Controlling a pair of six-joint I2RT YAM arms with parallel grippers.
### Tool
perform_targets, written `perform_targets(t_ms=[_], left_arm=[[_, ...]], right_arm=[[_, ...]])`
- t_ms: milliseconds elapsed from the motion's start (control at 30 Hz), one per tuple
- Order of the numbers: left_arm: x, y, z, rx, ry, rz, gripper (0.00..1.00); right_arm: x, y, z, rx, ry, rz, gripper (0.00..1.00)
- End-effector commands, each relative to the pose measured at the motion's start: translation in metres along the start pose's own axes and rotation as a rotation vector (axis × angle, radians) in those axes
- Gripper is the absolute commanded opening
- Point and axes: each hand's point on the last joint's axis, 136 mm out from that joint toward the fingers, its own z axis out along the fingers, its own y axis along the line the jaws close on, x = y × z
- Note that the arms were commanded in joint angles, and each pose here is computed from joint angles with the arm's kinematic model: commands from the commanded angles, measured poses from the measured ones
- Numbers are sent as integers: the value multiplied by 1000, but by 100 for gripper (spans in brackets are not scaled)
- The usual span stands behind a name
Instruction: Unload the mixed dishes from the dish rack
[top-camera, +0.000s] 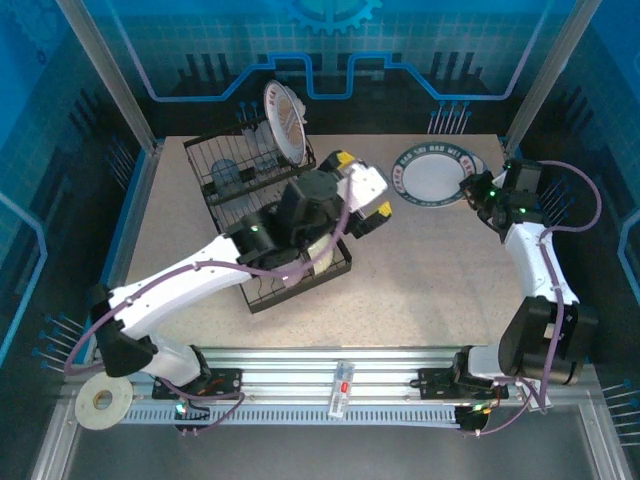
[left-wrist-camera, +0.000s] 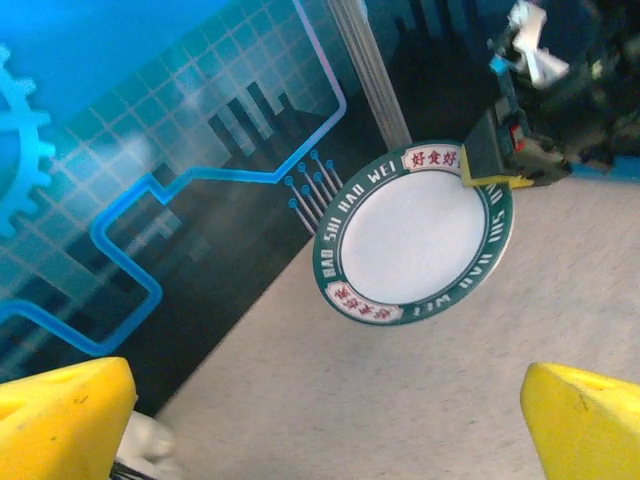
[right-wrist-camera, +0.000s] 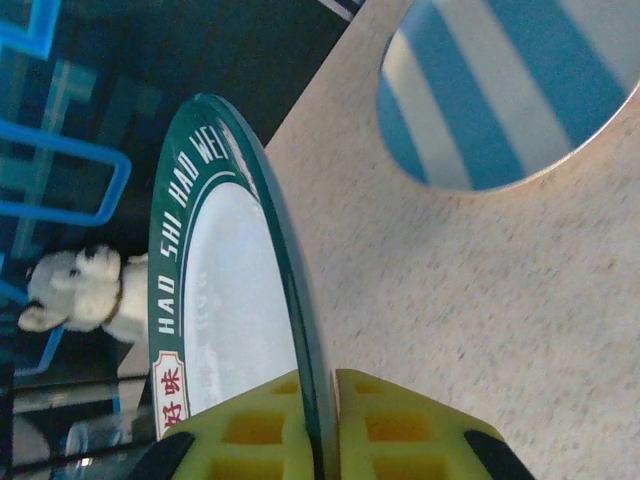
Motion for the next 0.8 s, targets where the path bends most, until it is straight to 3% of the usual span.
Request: perform_targets(t_ms=[0, 167, 300, 767], left_arm=[[-10, 16, -20, 67, -34, -360, 99], [9, 48, -23, 36, 0, -619, 99], [20, 68, -29, -7, -4, -727, 99], [29, 83, -45, -50, 1, -804, 99]], right_arm=[[-41, 15, 2, -72, -119, -63, 0], [-68, -21, 27, -41, -145, 38, 0], [-84, -52, 51, -11, -151, 119, 0], [-109, -104, 110, 64, -120, 194, 0]])
